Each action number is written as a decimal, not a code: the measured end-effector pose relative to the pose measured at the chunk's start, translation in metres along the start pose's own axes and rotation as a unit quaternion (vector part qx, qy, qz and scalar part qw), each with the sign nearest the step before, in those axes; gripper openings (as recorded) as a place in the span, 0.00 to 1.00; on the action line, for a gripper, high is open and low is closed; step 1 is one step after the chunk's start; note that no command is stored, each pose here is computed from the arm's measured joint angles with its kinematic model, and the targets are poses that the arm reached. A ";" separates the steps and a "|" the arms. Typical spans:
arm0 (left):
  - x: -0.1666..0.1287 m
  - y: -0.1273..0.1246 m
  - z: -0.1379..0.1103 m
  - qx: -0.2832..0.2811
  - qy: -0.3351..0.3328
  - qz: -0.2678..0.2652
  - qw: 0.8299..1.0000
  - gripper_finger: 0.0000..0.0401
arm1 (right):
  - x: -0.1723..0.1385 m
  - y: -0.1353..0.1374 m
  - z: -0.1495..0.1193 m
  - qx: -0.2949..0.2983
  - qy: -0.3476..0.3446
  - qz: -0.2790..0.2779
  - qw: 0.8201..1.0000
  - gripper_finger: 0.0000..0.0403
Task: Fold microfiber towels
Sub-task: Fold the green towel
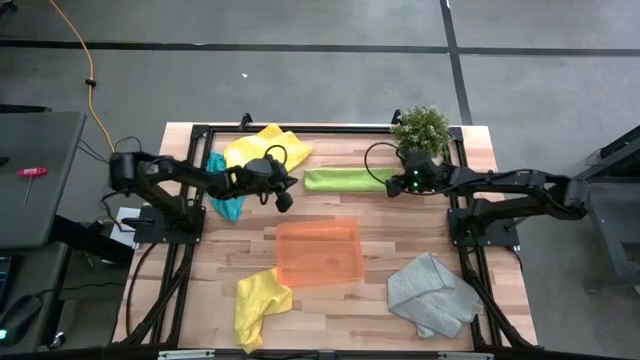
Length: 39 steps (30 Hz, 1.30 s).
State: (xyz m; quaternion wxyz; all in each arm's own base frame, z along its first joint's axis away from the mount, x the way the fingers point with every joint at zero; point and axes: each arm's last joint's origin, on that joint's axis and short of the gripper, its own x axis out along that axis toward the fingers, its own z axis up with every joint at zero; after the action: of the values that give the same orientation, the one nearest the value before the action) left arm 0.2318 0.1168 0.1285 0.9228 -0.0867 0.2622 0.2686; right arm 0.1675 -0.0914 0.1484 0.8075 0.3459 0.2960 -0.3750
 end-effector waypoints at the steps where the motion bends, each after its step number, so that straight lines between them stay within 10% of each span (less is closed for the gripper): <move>1: 0.004 0.001 -0.003 -0.001 0.006 0.003 1.000 0.00 | 0.002 -0.001 -0.002 0.005 0.009 -0.007 1.000 0.56; 27: 0.070 0.011 -0.021 0.036 0.026 0.006 0.999 0.00 | 0.050 -0.006 -0.002 0.091 0.017 -0.006 0.996 0.55; 39: 0.070 0.011 -0.020 0.108 0.024 -0.001 0.994 0.00 | 0.050 -0.006 -0.003 0.021 0.011 -0.007 1.000 0.05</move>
State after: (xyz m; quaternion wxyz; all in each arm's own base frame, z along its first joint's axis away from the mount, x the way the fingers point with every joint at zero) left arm 0.2675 0.1514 0.0747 0.9205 0.0064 0.3116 0.2359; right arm 0.1896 -0.1119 0.1078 0.7940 0.3651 0.2993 -0.3831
